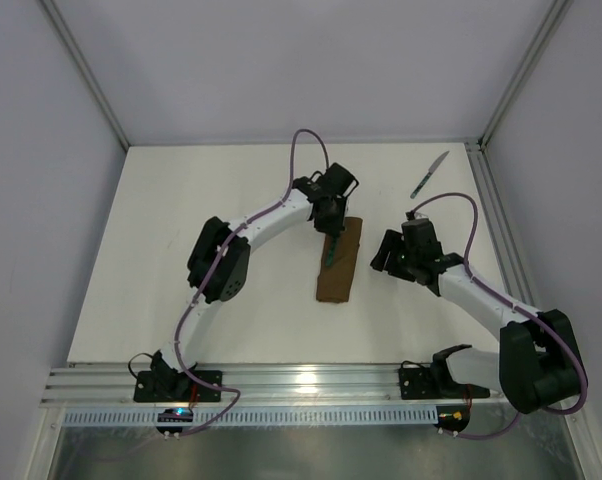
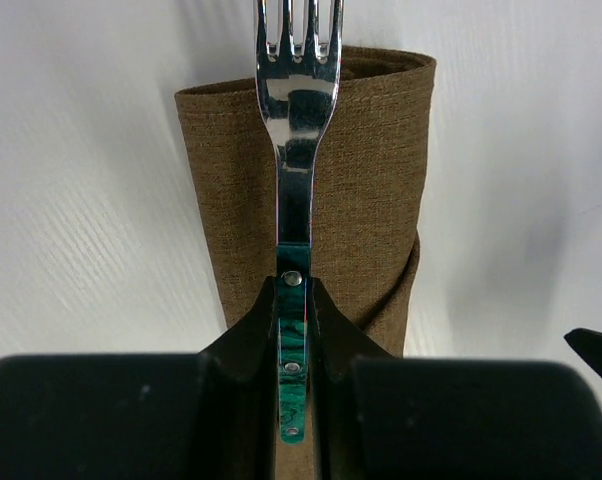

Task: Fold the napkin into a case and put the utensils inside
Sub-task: Insert the fork into the folded napkin.

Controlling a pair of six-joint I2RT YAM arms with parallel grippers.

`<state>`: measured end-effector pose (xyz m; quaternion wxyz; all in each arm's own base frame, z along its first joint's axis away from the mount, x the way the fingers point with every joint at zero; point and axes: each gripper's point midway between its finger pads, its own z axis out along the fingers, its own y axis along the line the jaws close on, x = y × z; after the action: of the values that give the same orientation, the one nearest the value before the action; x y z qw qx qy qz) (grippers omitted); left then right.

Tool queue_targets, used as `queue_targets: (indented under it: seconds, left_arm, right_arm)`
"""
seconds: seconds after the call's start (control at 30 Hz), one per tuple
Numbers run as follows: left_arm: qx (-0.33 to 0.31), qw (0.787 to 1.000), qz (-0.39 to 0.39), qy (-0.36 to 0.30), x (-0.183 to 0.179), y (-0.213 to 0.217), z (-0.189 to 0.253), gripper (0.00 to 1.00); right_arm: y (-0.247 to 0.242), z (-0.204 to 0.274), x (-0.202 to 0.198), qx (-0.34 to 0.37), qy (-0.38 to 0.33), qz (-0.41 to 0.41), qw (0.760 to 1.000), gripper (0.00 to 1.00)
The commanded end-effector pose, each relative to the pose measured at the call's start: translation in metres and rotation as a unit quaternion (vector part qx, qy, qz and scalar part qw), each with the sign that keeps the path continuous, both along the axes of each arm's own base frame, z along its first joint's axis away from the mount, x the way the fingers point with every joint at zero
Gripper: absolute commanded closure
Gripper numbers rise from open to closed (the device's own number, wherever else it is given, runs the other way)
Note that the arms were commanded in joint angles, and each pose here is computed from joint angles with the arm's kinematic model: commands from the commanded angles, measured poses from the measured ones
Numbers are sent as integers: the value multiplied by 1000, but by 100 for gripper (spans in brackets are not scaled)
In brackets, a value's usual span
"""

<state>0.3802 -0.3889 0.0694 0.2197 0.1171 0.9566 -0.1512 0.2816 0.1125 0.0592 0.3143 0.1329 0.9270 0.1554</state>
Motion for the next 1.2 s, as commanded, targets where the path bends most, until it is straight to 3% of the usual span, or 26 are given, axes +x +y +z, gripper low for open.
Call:
queue_targets:
  seconds: [0.0, 0.17, 0.4, 0.53, 0.67, 0.77, 1.17]
  left_arm:
    - [-9, 1000, 15, -6, -5, 1, 8, 100]
    - [-4, 999, 11, -41, 7, 0, -3, 100]
    - [-35, 996, -3, -80, 20, -15, 43, 100]
    - [-30, 997, -4, -77, 18, -13, 44, 100]
    - [-30, 997, -17, -65, 7, -11, 39, 100]
    - [-21, 996, -21, -84, 9, -11, 44, 100]
    - [-16, 995, -20, -96, 15, -13, 41, 100]
  right_arm:
    - [25, 19, 11, 52, -34, 13, 998, 36]
    - [30, 17, 10, 55, -29, 19, 998, 36]
    - [29, 15, 6, 50, -26, 19, 998, 37]
    - [36, 31, 15, 62, -50, 27, 997, 41]
    - [49, 94, 55, 91, -129, 33, 987, 57]
    - [45, 112, 86, 99, -148, 27, 984, 64]
    - [80, 83, 148, 157, -92, 46, 982, 66]
